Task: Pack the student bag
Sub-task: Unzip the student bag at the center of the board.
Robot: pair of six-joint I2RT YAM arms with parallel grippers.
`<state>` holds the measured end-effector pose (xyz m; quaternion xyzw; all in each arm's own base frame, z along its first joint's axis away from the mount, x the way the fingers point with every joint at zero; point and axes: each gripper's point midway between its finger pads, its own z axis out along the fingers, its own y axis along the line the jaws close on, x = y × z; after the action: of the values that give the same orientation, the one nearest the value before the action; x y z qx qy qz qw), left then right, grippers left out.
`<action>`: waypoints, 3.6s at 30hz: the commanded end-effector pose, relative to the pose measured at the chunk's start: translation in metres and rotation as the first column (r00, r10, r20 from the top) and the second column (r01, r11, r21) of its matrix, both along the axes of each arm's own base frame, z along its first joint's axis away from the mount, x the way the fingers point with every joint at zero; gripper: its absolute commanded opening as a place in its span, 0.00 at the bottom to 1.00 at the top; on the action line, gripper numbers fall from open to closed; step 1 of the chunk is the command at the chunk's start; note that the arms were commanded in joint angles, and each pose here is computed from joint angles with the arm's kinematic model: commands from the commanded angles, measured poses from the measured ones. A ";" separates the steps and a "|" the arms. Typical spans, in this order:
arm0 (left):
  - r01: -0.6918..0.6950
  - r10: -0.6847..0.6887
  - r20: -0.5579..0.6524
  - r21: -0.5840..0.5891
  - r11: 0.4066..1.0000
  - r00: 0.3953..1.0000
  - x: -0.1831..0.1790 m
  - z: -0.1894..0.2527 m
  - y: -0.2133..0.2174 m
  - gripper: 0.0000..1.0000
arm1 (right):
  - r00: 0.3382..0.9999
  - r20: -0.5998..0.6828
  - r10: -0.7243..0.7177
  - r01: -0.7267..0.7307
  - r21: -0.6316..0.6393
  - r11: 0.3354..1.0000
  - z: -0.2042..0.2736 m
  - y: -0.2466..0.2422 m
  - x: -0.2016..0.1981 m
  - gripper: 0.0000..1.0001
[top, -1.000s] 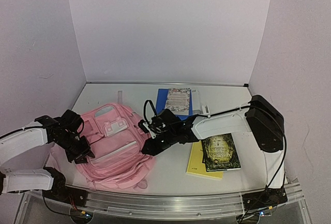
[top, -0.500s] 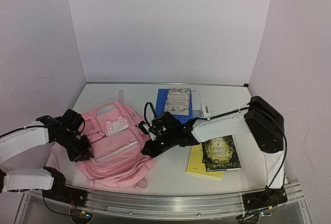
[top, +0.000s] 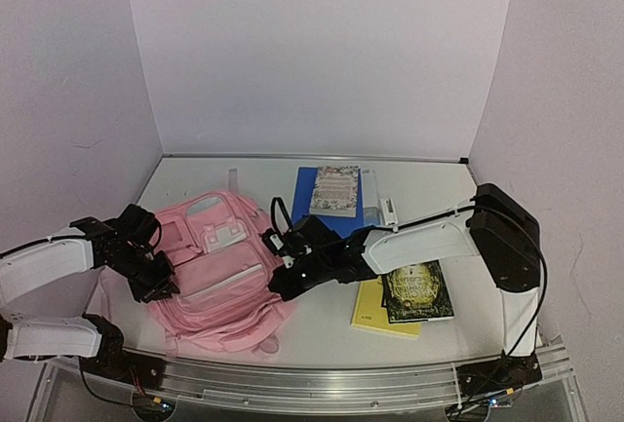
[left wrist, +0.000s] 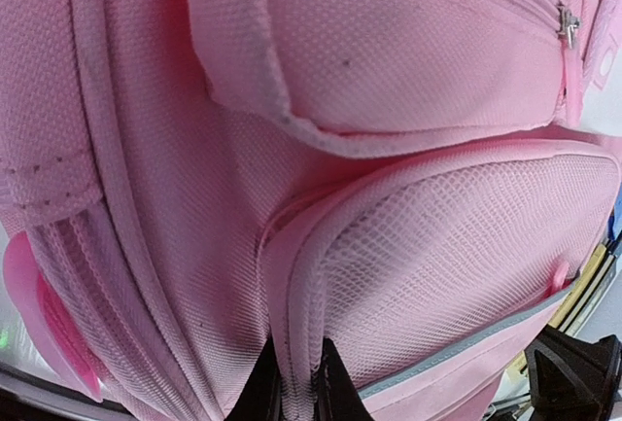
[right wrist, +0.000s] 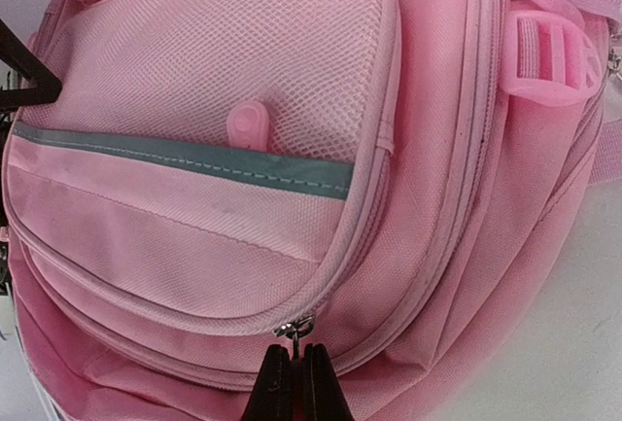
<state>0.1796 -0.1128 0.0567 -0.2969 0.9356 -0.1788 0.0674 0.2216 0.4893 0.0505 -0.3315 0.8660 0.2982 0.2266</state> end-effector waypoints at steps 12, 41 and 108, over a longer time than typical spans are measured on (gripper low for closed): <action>-0.066 0.086 0.263 -0.082 0.994 0.961 0.079 0.040 -0.034 0.00 | 0.996 -0.078 -0.050 0.052 0.027 0.998 0.058 0.011 -0.037 0.00; 0.095 -0.049 0.299 -0.142 0.985 0.953 0.096 0.049 -0.084 0.00 | 0.994 0.051 -0.095 0.083 0.195 0.977 0.086 0.138 -0.071 0.08; 0.565 -0.573 0.223 0.102 0.819 0.789 -0.014 0.005 -0.097 0.31 | 0.787 -0.225 -0.574 0.611 0.151 0.777 0.021 -0.039 0.038 0.54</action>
<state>0.1651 -0.2032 0.0600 0.0049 0.9710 -0.2025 0.1269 0.2534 0.4541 0.0818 -0.0175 0.9041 0.3387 0.2600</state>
